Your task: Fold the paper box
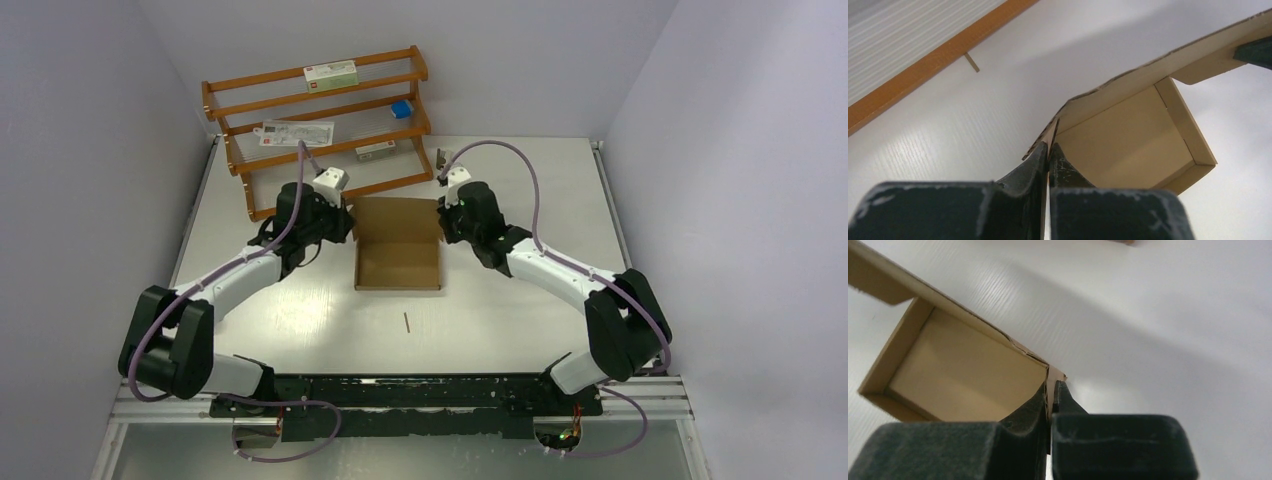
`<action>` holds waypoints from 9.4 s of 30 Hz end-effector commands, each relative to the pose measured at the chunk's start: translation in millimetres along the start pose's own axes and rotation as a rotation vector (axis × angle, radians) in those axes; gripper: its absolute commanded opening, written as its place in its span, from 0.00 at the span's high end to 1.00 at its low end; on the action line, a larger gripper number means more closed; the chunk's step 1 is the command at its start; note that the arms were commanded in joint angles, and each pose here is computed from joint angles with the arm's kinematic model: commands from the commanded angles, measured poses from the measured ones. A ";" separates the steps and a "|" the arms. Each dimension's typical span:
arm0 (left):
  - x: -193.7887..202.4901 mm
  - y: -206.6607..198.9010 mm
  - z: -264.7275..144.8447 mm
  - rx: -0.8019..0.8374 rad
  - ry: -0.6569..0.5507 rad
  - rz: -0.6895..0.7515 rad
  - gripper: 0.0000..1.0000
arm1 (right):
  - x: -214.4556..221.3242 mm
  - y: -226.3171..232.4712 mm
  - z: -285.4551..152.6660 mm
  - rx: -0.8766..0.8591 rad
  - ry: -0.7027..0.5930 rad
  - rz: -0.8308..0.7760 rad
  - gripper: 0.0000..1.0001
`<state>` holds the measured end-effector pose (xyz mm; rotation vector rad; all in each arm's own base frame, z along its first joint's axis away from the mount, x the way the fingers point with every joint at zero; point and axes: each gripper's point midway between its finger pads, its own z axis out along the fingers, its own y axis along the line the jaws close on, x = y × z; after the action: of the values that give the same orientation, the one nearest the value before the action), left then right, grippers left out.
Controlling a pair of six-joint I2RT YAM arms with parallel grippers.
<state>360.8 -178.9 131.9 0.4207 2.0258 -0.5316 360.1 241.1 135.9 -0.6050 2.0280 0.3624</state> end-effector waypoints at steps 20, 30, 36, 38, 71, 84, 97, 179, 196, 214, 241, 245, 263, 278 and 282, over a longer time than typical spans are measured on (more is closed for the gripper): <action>-9.3 -42.3 18.8 0.006 -0.203 -0.182 0.95 | -16.3 23.6 4.3 0.409 -0.272 0.380 1.00; 22.8 -43.0 3.9 0.006 -0.150 -0.216 0.95 | 16.6 31.0 -5.2 0.448 -0.251 0.372 1.00; 43.6 -46.2 -4.3 0.018 -0.120 -0.268 0.95 | 31.9 40.5 -8.1 0.458 -0.223 0.370 1.00; 52.1 -47.9 -6.8 0.026 -0.109 -0.285 0.95 | 38.3 43.0 -9.7 0.465 -0.221 0.356 0.99; 126.4 -41.7 -41.2 -0.053 -0.052 -0.441 0.88 | 98.6 50.0 -33.3 0.464 -0.222 0.262 0.90; 125.6 -29.0 -73.4 -0.162 -0.038 -0.483 0.56 | 93.6 50.8 -44.6 0.434 -0.229 0.193 0.66; 77.9 -11.0 -137.2 -0.350 -0.068 -0.517 0.29 | 83.3 54.0 -85.5 0.344 -0.119 0.206 0.17; 97.4 -75.7 -33.2 0.077 0.336 -0.719 0.70 | 102.6 70.7 -12.7 0.056 0.278 0.665 0.66; 97.1 -35.1 -63.9 -0.146 0.350 -0.482 0.41 | 89.1 35.2 -26.6 0.084 0.209 0.548 0.45; 158.9 -38.7 -41.1 -0.022 0.430 -0.551 0.54 | 151.9 53.7 -16.6 -0.143 0.257 0.585 0.56; 111.0 -26.6 -10.9 0.045 0.293 -0.476 0.49 | 119.5 34.8 -21.8 -0.189 0.117 0.473 0.55; 114.1 -33.4 -5.3 0.095 0.303 -0.491 0.51 | 132.4 39.3 -22.2 -0.206 0.138 0.494 0.55; 69.0 -4.5 2.6 -0.018 0.261 -0.388 0.61 | 85.2 6.3 -45.3 -0.055 0.072 0.322 0.40; 11.1 17.8 -62.2 -0.207 0.094 -0.335 0.27 | 36.7 75.4 -55.6 -0.091 0.094 -0.265 0.16; 34.3 23.9 -71.3 -0.268 0.111 -0.398 0.21 | 41.2 102.8 -46.6 -0.096 0.111 -0.429 0.15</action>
<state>320.1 -138.4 154.6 0.0067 2.1888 -0.5475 253.1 290.0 135.7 -0.9472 1.9795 0.3738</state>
